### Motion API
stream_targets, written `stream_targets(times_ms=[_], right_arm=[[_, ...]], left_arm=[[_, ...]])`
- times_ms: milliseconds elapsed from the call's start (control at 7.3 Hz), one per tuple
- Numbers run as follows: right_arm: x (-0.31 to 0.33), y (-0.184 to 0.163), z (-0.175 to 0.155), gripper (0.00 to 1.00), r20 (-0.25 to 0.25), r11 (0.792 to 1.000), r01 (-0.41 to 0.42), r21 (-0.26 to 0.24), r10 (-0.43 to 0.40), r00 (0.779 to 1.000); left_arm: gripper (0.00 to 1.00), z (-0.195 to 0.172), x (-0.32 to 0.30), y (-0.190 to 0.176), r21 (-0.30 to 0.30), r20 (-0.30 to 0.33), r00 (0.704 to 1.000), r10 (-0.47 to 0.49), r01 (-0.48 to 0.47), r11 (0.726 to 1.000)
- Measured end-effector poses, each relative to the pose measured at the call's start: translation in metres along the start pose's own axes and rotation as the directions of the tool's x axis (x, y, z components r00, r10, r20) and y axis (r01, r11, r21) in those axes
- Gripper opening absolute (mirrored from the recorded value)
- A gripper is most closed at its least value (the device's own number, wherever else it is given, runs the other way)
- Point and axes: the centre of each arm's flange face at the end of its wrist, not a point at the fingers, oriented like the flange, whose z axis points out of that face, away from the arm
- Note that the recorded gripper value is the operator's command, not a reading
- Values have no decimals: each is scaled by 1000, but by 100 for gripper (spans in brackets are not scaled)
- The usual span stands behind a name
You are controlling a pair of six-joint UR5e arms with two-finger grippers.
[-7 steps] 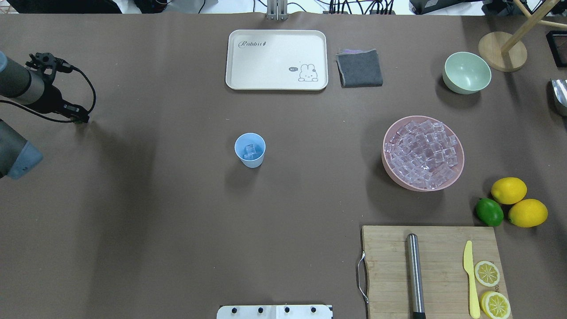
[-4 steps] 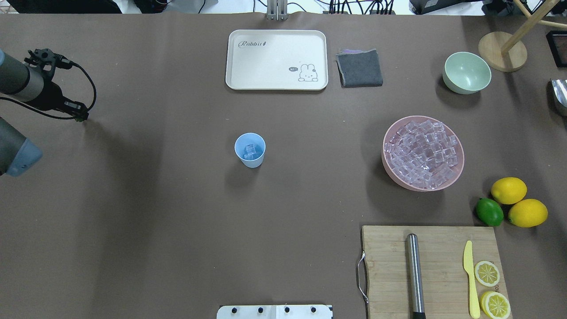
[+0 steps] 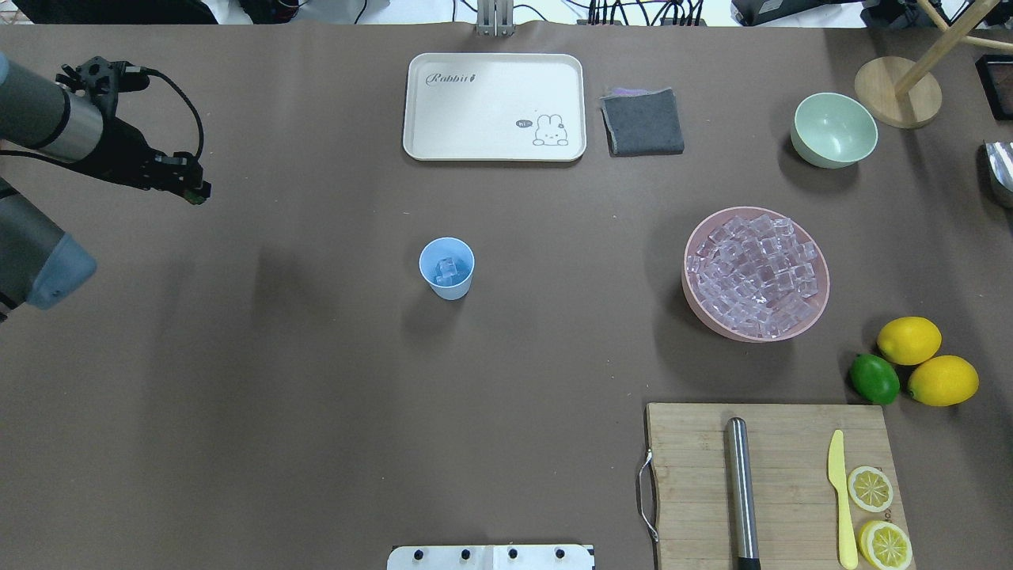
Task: Put ice and strawberries in cup
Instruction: 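Carry the strawberry with the left gripper over the blue cup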
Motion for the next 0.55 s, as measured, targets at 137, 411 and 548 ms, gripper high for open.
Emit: stream_targets(times_ms=[137, 411, 548], right_arm=[[5, 4, 8, 100, 8, 1000, -14, -15, 14, 1000], [16, 9, 24, 100, 23, 998, -42, -46, 43, 999], [22, 13, 33, 100, 27, 996, -56, -64, 58, 998]], left_arm=[[0, -4, 47, 10, -4, -53, 996, -72, 72, 997], [0, 3, 148, 30, -18, -140, 972, -189, 188, 982], [0, 12, 195, 42, -15, -172, 958, -228, 229, 973]])
